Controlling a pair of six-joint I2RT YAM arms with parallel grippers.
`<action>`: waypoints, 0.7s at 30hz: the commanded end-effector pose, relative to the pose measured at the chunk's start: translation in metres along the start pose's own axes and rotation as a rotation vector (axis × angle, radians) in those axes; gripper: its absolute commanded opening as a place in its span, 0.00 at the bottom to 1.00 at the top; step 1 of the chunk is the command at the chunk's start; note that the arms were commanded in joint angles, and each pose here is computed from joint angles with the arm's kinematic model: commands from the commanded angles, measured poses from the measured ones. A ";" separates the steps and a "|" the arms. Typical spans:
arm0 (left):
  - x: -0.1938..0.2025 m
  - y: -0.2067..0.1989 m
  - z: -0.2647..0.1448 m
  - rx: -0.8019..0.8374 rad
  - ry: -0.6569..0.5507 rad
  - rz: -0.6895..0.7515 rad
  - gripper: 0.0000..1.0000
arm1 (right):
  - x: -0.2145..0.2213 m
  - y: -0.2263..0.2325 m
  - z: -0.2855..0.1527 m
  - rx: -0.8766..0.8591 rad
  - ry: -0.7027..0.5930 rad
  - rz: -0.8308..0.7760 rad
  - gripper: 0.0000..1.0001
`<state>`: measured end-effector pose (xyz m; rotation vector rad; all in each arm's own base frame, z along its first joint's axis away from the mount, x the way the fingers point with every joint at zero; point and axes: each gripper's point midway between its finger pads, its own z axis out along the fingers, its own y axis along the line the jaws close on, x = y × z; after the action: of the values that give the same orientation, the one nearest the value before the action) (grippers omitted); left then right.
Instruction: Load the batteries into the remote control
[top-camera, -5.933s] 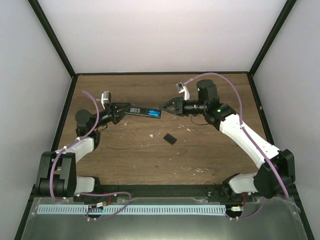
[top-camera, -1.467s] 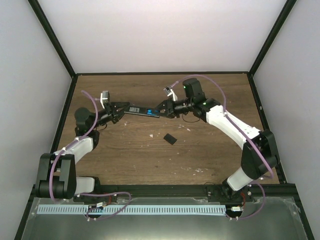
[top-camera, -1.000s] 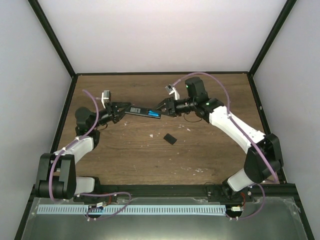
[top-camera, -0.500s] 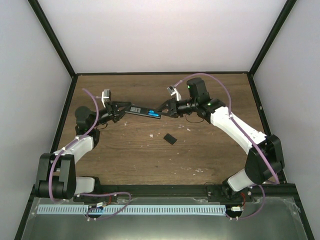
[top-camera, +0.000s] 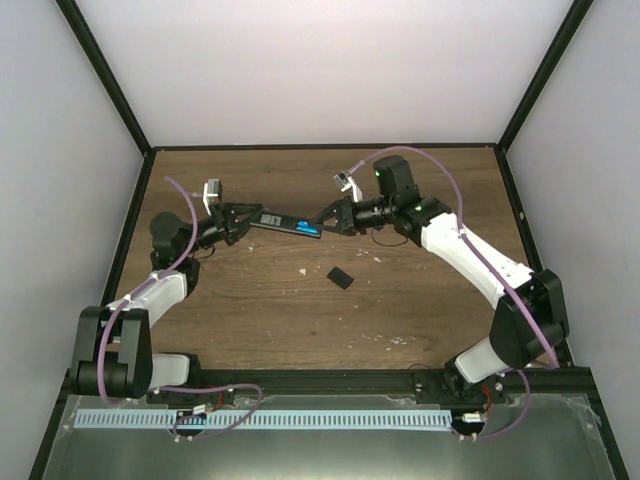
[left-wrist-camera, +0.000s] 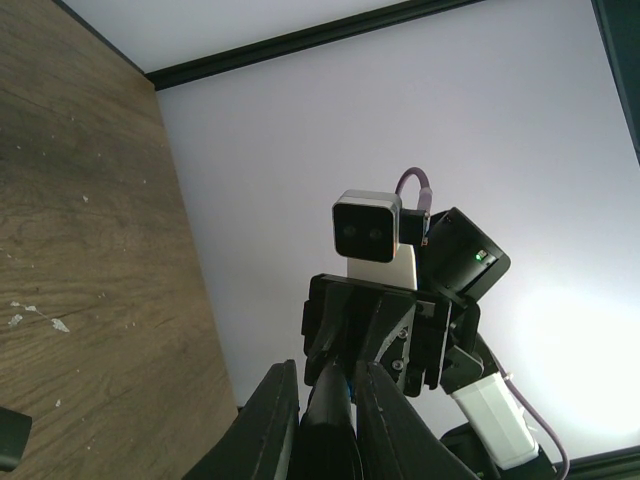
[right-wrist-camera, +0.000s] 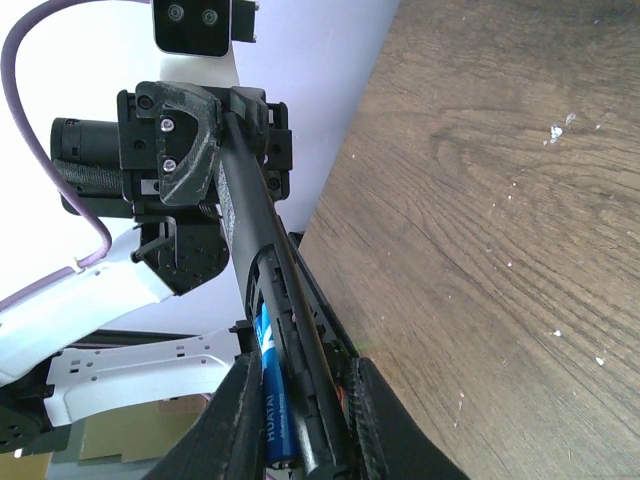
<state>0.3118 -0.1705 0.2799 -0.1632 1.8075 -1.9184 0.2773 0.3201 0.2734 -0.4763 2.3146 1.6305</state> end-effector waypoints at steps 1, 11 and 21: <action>-0.002 -0.016 0.001 0.025 -0.004 0.065 0.00 | -0.002 0.006 -0.001 -0.013 -0.002 -0.020 0.08; -0.004 -0.016 0.001 0.024 -0.010 0.066 0.00 | 0.001 -0.003 0.002 0.001 0.013 -0.006 0.05; -0.005 -0.021 0.002 0.038 -0.014 0.076 0.00 | 0.003 -0.012 0.003 0.040 0.013 -0.006 0.05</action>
<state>0.3120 -0.1704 0.2793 -0.1619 1.8085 -1.9143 0.2778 0.3208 0.2703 -0.4944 2.3132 1.6253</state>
